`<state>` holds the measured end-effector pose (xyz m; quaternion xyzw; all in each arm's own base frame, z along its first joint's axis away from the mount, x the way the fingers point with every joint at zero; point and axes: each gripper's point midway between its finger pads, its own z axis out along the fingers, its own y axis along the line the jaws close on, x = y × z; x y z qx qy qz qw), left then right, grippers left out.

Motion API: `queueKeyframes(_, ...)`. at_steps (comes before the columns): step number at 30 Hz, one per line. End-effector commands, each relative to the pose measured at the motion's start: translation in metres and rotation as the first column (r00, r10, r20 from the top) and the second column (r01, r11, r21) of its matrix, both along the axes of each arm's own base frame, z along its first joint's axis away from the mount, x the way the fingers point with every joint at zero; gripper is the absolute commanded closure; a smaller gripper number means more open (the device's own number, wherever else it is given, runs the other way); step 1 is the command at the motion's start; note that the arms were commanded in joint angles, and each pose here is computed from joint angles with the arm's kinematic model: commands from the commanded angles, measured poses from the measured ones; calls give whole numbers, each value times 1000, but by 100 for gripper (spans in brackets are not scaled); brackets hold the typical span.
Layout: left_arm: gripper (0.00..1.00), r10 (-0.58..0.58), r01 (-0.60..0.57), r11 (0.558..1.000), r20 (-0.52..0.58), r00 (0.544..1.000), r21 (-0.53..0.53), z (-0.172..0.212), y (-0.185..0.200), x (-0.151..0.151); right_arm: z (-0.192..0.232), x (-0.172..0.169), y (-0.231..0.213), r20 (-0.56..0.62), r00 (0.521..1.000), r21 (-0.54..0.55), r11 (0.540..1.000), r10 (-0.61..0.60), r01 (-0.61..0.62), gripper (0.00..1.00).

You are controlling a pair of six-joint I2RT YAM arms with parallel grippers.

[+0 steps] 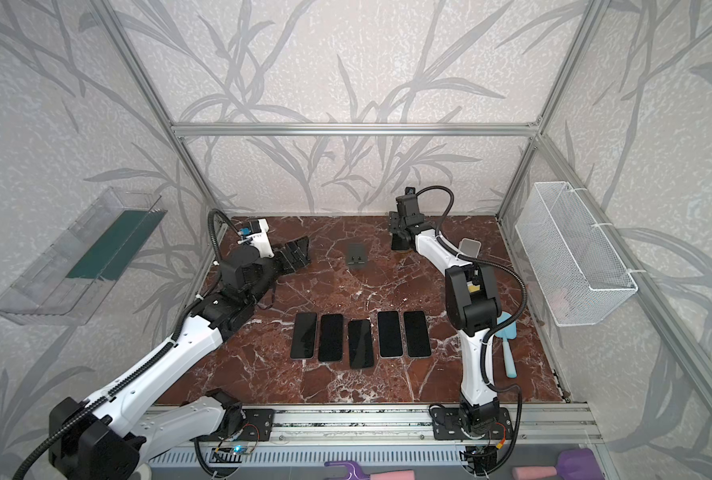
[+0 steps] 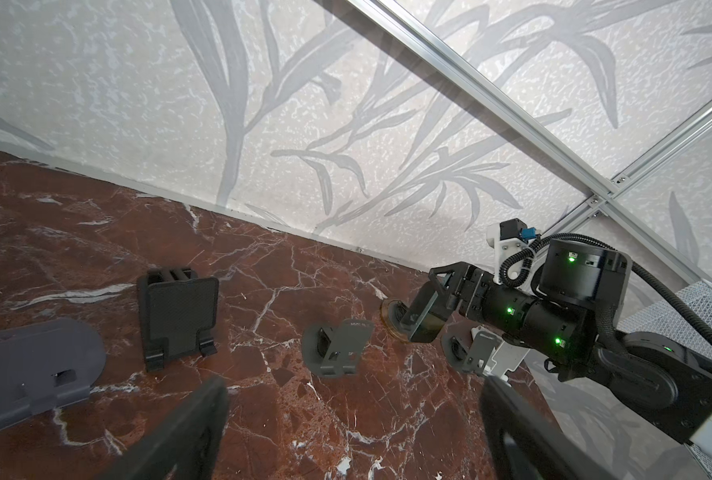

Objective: Remove the phone from the phone stand
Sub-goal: 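Lift the teal-edged phone up off the wooden-based stand with the right gripper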

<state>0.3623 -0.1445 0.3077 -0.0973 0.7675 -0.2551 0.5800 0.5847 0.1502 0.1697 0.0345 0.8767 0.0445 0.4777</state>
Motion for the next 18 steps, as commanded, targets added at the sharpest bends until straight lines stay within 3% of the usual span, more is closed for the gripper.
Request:
queueKeyframes(1,6,5,-5,1000,7,1000,-9,0,2,1,63,-6,6,139,990,43,999,22,-28,45)
queueKeyframes(10,6,15,-15,1000,4,1000,-3,-1,4,2,88,-46,1,172,984,18,999,38,-41,46)
queueKeyframes(18,6,21,-21,1000,-6,1000,-2,-5,4,3,93,-105,-25,173,985,-24,1000,21,-17,46)
